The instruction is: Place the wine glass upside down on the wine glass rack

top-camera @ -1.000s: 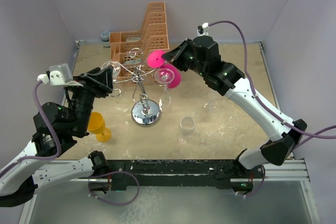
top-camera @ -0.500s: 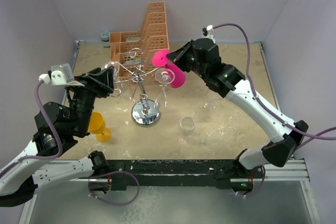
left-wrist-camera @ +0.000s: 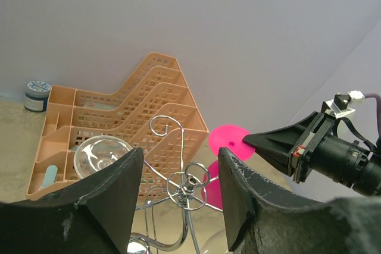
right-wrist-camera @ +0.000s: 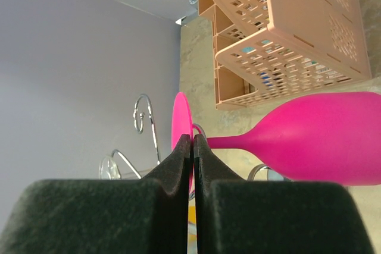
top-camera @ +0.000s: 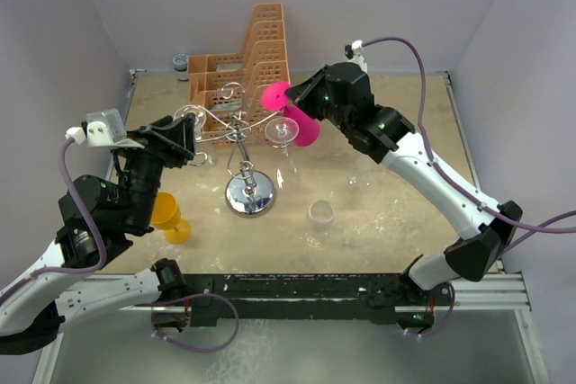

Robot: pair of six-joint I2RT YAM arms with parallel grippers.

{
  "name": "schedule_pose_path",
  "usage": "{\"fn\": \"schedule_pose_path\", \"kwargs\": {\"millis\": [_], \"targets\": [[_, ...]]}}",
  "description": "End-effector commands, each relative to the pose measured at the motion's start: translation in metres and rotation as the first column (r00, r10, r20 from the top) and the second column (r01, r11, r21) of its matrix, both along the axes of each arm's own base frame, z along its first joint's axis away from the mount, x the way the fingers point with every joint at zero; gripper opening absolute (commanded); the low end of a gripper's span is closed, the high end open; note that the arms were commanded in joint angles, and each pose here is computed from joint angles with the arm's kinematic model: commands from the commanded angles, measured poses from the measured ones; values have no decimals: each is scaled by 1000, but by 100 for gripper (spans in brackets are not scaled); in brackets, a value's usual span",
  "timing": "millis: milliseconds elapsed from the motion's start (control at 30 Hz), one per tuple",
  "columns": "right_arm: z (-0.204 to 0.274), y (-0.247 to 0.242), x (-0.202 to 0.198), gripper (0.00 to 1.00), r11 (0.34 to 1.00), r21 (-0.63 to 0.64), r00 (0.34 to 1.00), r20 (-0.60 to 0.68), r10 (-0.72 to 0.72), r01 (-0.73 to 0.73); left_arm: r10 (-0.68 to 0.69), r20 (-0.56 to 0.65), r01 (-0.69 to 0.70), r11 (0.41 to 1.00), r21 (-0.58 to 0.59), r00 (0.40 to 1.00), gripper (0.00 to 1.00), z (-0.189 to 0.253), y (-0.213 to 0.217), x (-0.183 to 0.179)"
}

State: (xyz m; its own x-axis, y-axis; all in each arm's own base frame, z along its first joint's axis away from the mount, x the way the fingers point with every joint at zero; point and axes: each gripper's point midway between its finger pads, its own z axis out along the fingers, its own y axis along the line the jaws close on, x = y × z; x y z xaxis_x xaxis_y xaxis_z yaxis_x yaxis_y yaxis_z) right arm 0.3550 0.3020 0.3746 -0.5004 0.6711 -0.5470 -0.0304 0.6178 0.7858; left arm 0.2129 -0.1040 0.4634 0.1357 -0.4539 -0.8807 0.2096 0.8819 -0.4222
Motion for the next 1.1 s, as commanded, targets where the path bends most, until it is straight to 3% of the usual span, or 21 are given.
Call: {"fn": "schedule_pose_path", "kwargs": {"millis": [0,133,367,533,800,1067], "targets": [[34,3,6,0,1000,29,996,92,0,-2,-15,23,16,1000,-23,1000,51,7,2,-4],[34,7,6,5,1000,22,995,101,19,-22,-22,20,22,1000,-10,1000,51,5,0,-3],[44,6,5,34,999,20,989,144,28,-31,-12,24,12,1000,-6,1000,51,6,2,-3],[53,0,4,47,1000,21,983,182,16,-20,-11,24,11,1000,-2,1000,51,6,2,-3],[67,-5,-5,55,999,7,969,242,40,-43,-14,21,14,1000,-2,1000,52,8,2,-3],[75,-60,-15,54,980,-159,927,372,-50,117,-30,6,30,1000,10,1000,52,6,0,-4]]}}
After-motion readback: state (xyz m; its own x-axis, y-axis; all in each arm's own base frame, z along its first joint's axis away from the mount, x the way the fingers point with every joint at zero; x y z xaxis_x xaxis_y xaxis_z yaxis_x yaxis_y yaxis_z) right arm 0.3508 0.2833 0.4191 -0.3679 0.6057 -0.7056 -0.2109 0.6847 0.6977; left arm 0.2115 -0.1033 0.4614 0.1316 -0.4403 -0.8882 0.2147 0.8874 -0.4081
